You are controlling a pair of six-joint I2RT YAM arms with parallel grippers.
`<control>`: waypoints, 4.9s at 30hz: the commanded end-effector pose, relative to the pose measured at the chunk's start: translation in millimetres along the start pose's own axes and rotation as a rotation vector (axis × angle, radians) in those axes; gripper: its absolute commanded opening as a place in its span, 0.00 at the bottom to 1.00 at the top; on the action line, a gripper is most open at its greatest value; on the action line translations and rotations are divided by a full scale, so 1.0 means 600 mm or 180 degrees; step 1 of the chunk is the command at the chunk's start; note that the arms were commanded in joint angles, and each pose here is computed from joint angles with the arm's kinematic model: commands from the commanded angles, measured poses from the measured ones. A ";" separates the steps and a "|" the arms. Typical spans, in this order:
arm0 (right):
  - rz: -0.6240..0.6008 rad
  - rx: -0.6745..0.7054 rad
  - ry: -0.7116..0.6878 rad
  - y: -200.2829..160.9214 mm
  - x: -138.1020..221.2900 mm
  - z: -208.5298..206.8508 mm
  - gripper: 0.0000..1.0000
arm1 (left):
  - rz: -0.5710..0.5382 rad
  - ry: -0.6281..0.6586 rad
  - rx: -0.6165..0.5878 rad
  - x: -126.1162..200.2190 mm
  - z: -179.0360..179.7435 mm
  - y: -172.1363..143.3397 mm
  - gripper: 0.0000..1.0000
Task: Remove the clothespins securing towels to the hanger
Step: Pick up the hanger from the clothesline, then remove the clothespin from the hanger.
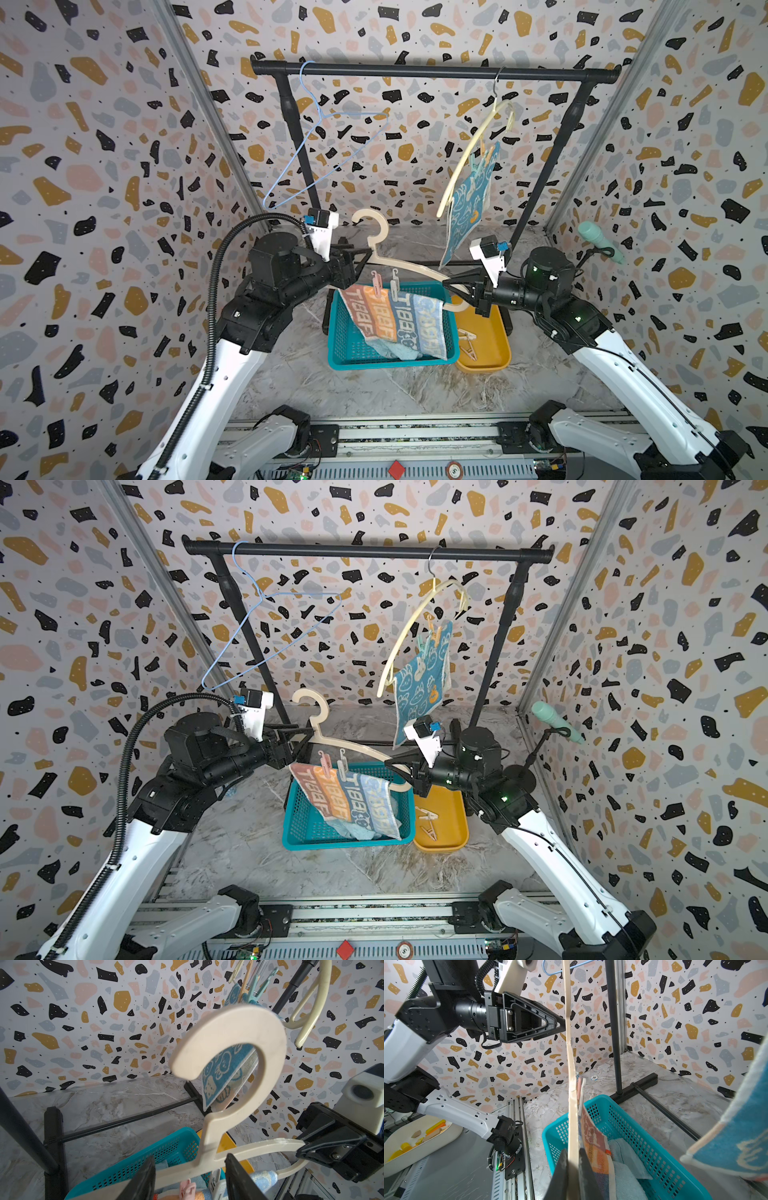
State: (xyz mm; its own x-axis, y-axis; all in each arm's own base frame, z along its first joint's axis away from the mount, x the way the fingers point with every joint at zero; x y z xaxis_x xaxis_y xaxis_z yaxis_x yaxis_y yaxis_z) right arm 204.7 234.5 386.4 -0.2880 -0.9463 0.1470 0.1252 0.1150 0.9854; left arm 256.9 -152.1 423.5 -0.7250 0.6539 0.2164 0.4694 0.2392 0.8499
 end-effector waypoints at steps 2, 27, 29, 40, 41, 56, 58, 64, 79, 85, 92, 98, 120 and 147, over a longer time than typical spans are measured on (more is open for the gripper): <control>-0.0268 0.0140 0.0093 0.033 0.004 0.005 0.00 | -0.0175 -0.0081 0.0021 -0.003 -0.004 0.011 0.51; -0.0169 -0.0127 0.0133 0.001 -0.023 -0.015 0.00 | -0.0096 0.0240 0.0018 -0.084 0.018 -0.017 0.34; -0.0176 -0.0126 0.0140 0.002 -0.023 -0.015 0.00 | -0.0103 0.0265 0.0020 -0.087 0.020 -0.017 0.31; -0.0185 -0.0163 0.0186 0.001 -0.027 -0.015 0.00 | -0.0103 0.0334 -0.0011 -0.101 0.025 -0.018 0.26; -0.0184 -0.0170 0.0187 0.001 -0.027 -0.016 0.00 | -0.0109 0.0360 -0.0017 -0.102 0.026 -0.018 0.26; -0.0204 -0.0291 0.0146 -0.005 -0.033 -0.024 0.19 | -0.0120 0.0430 -0.0032 -0.112 0.034 -0.026 0.00; -0.0201 -0.0313 0.0126 -0.007 -0.034 -0.026 0.29 | -0.0157 0.0446 -0.0022 -0.111 0.036 -0.026 0.00; -0.0237 -0.0265 -0.0059 0.000 -0.023 -0.031 0.57 | -0.0250 0.0488 -0.0023 -0.105 0.040 -0.024 0.00; -0.0493 0.0054 -0.0217 0.039 0.032 0.005 0.66 | -0.0373 0.0492 -0.0062 -0.094 0.037 -0.014 0.00; -0.0429 0.0106 -0.0173 0.021 0.021 0.021 0.66 | -0.0347 0.0550 -0.0045 -0.101 0.040 -0.009 0.00; -0.0273 0.0205 -0.0050 -0.004 -0.011 0.055 0.66 | -0.0325 0.0623 -0.0019 -0.106 0.042 -0.002 0.00; -0.0158 0.0160 0.0069 -0.036 -0.050 0.072 0.66 | -0.0323 0.0611 0.0054 -0.106 0.041 -0.002 0.00; 0.0121 0.0246 -0.0296 -0.047 -0.146 0.057 0.67 | -0.0264 0.0656 0.0148 -0.093 0.043 -0.013 0.00; 0.0459 0.0203 -0.0721 -0.061 -0.197 0.019 0.68 | -0.0212 0.0517 0.0234 -0.098 0.014 -0.011 0.00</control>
State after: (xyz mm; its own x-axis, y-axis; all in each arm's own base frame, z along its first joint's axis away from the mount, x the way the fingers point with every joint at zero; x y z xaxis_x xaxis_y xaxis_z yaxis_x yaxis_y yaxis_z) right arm 221.4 346.8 319.1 -0.4507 -0.8360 0.3130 0.1393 0.2805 0.9497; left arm 303.0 -182.9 370.9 -0.8117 0.4855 0.3248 0.5002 0.2908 0.8156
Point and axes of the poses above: each gripper's point midway between its finger pads, its own x axis back along the fingers, its own z axis along the line the jaws close on, y = z × x, the point moved 3 cm from there along x, back along the fingers, and after that the axes turned 9 degrees about x, right-handed, at the moved point
